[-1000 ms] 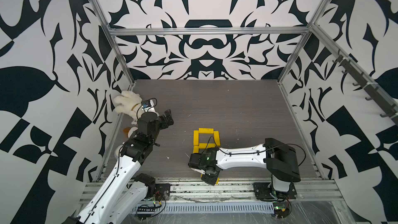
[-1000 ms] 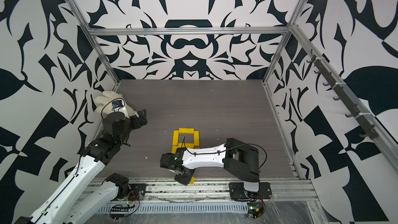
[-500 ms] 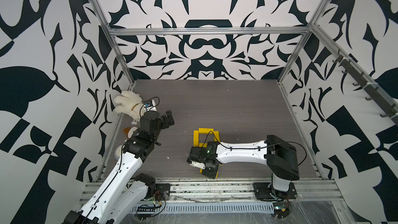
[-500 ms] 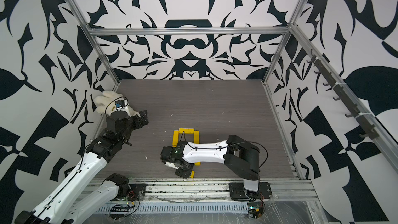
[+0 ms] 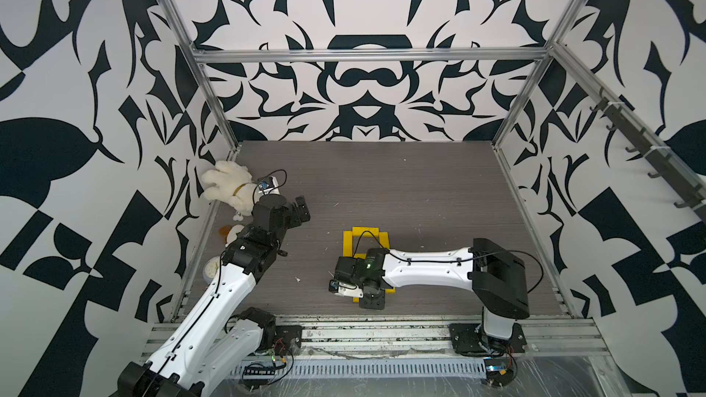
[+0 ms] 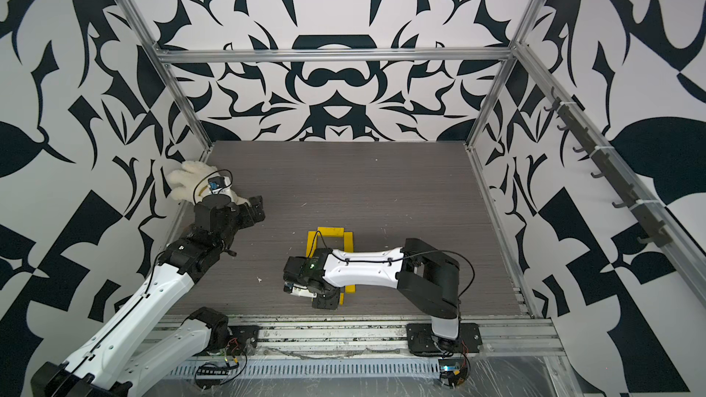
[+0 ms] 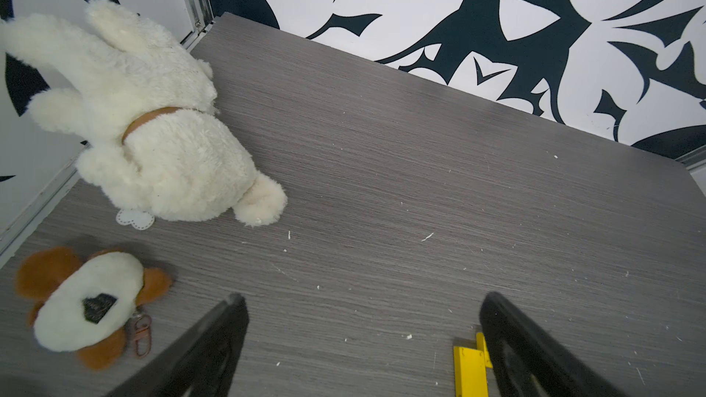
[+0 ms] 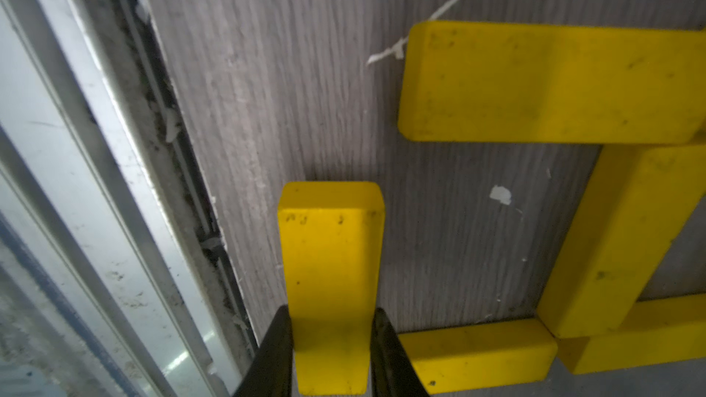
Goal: Assemble the number 8 with building blocks
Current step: Assemble the building block at the center of the board.
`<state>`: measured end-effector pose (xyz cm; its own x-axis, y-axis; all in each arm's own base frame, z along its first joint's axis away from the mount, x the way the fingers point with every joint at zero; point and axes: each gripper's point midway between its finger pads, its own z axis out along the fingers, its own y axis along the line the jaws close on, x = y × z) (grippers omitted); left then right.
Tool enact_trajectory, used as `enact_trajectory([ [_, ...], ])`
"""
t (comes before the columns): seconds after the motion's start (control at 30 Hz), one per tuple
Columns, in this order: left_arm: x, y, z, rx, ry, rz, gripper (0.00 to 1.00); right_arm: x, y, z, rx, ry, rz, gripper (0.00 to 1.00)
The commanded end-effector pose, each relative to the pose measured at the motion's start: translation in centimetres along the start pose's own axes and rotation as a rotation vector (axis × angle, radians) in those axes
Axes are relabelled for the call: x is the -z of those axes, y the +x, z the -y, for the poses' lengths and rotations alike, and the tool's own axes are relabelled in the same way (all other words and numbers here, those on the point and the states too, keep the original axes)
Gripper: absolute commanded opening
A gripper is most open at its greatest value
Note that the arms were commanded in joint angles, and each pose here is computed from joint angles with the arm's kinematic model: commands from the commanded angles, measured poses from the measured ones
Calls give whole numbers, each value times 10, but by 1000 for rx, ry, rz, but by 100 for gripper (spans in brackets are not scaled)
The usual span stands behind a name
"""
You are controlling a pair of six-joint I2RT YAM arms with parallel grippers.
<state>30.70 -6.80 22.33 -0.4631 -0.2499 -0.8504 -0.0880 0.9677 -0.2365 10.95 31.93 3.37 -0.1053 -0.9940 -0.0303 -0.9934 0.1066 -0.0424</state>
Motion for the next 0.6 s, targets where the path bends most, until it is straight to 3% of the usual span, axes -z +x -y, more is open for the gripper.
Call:
enact_trajectory([
  [0.0, 1, -12, 0, -7, -11, 25, 100, 6, -8, 12, 16, 9, 24, 0],
  [0.57, -3, -1, -11, -18, -68, -17, 99, -4, -16, 19, 24, -22, 35, 0],
])
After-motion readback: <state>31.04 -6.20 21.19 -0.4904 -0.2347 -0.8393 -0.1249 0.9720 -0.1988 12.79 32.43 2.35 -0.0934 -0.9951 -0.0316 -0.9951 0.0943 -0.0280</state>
